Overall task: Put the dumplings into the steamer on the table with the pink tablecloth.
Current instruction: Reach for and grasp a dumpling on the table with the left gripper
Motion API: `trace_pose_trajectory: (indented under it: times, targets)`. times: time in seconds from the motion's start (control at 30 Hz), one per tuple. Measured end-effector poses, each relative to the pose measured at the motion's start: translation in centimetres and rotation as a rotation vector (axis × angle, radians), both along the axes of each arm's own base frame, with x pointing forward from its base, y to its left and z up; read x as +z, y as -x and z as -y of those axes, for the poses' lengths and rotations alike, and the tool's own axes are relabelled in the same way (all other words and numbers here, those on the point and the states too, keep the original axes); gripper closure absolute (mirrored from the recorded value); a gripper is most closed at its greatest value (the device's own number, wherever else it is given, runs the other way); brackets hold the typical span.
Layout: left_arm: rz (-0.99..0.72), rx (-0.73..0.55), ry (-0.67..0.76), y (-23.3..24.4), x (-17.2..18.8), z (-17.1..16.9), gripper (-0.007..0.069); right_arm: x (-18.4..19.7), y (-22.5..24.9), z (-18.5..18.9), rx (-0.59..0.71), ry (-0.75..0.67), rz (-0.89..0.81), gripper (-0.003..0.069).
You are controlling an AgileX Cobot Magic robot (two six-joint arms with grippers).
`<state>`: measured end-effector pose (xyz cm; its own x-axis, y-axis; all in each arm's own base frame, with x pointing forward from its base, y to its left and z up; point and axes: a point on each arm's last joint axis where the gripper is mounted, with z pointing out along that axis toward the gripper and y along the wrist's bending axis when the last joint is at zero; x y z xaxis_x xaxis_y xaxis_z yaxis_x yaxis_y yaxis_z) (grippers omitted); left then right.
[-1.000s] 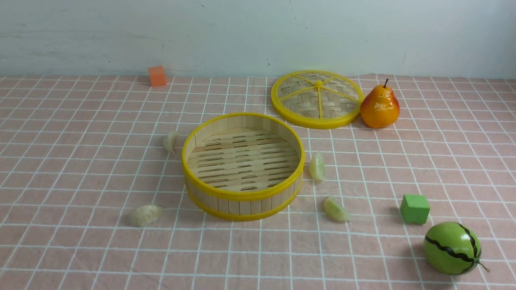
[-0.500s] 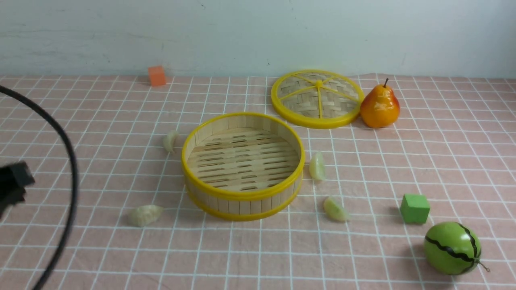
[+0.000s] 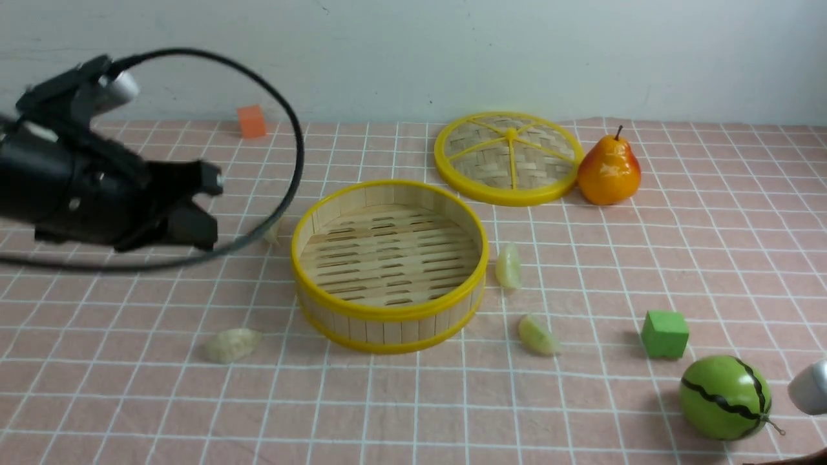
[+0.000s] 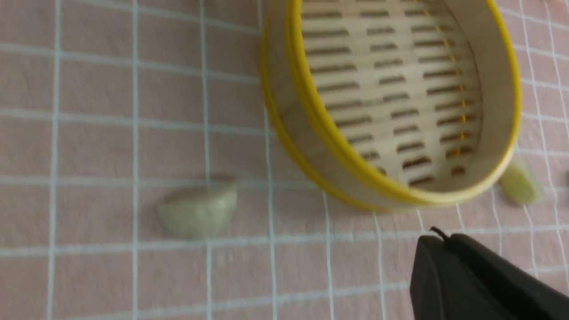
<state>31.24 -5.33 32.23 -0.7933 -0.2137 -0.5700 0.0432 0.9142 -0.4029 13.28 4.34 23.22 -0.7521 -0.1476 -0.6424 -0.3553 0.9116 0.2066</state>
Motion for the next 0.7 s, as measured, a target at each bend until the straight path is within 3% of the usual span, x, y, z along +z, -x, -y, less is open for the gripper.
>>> trace_pose_trajectory:
  times: [0.27, 0.4, 0.6, 0.7]
  targets:
    - [-0.108, 0.051, -0.136, -9.7, -2.8, -0.3, 0.0636, 0.0, 0.1, 0.0, 0.008, 0.000, -0.005, 0.0662]
    - [-0.140, 0.026, -0.222, -13.0, -4.5, 0.1, 0.0584, 0.1, -0.1, 0.0, -0.005, 0.003, 0.019, 0.0662]
    - [-0.104, -0.022, -0.335, -17.2, -7.0, 2.0, 0.0393, 0.2, -0.3, 0.1, -0.011, 0.010, 0.038, 0.0661]
    - [-0.066, -0.026, -0.372, -19.5, -9.1, 2.6, 0.0260, 0.2, -0.4, 0.2, -0.019, 0.015, 0.053, 0.0661]
